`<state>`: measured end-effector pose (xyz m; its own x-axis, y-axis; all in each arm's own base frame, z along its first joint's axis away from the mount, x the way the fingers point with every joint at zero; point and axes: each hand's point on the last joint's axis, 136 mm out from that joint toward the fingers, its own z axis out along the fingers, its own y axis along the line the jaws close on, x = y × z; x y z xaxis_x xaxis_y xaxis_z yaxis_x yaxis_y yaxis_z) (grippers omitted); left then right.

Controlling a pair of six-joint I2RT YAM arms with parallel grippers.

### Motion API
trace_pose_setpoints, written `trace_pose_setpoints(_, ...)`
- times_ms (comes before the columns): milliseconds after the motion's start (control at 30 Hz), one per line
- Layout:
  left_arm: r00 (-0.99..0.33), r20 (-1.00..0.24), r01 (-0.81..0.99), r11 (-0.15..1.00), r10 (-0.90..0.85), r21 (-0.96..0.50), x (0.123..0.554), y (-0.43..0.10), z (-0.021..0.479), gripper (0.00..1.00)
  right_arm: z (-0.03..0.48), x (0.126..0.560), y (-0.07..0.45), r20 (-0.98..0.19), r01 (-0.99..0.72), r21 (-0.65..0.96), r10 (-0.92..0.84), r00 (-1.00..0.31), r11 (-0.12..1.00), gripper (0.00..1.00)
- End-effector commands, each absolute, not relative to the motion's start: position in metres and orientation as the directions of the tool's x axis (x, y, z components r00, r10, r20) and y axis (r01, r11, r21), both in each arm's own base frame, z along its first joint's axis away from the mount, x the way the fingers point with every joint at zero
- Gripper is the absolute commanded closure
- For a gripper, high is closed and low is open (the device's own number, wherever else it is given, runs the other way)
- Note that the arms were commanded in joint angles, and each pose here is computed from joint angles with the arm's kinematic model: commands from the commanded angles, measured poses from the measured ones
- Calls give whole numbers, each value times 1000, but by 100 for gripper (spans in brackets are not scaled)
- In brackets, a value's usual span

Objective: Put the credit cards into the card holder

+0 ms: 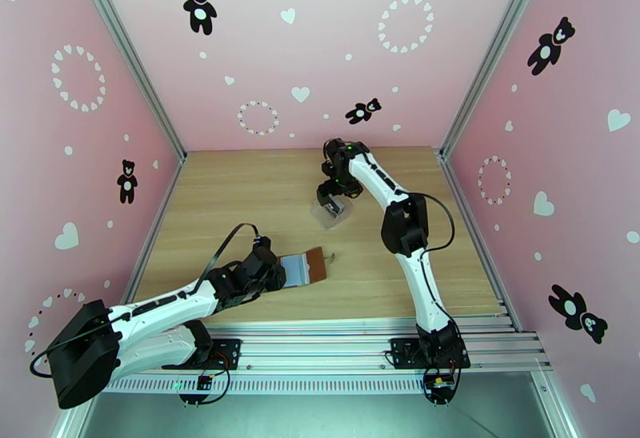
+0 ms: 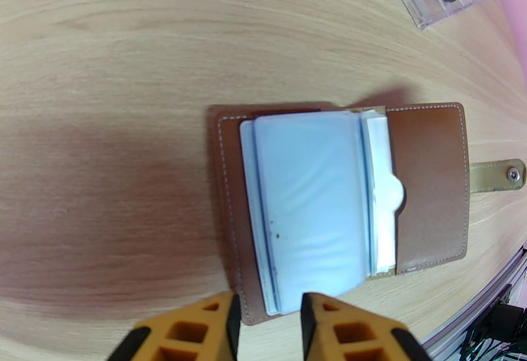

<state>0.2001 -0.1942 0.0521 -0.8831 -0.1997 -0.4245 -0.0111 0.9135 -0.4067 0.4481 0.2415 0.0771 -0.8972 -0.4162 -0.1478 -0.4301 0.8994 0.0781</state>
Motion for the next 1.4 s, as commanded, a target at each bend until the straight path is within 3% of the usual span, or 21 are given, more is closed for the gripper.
trace_pose_setpoints(0,-886,-416,-23,914,-207,-406,200,-193,50,69,55,445,241,-103,-398,66,-390,-915,915,5)
trace_pose_setpoints(333,-886,-417,-19,914,-203,-406,200,-193,50,69,46,444,217,-101,-263,-70,-269,-958,962,19)
trace_pose_setpoints(667,-886,-418,-14,913,-201,-408,199,-193,50,69,55,421,208,-180,-47,9,-45,-983,999,30)
trace_pose_setpoints(767,-885,-420,-15,913,-202,-408,199,-191,49,69,59,411,214,-190,-39,50,-29,-981,998,24)
trace_pose_setpoints(967,-882,-424,-14,910,-206,-414,198,-190,51,69,81,419,197,-227,-98,-85,-115,-967,992,6)
trace_pose_setpoints(1167,-879,-429,-15,911,-209,-413,197,-189,52,69,108,425,198,-270,-143,-78,-159,-950,987,2)
trace_pose_setpoints(1367,-879,-428,-17,912,-210,-410,198,-188,51,69,107,420,211,-238,-169,-7,-166,-957,986,22)
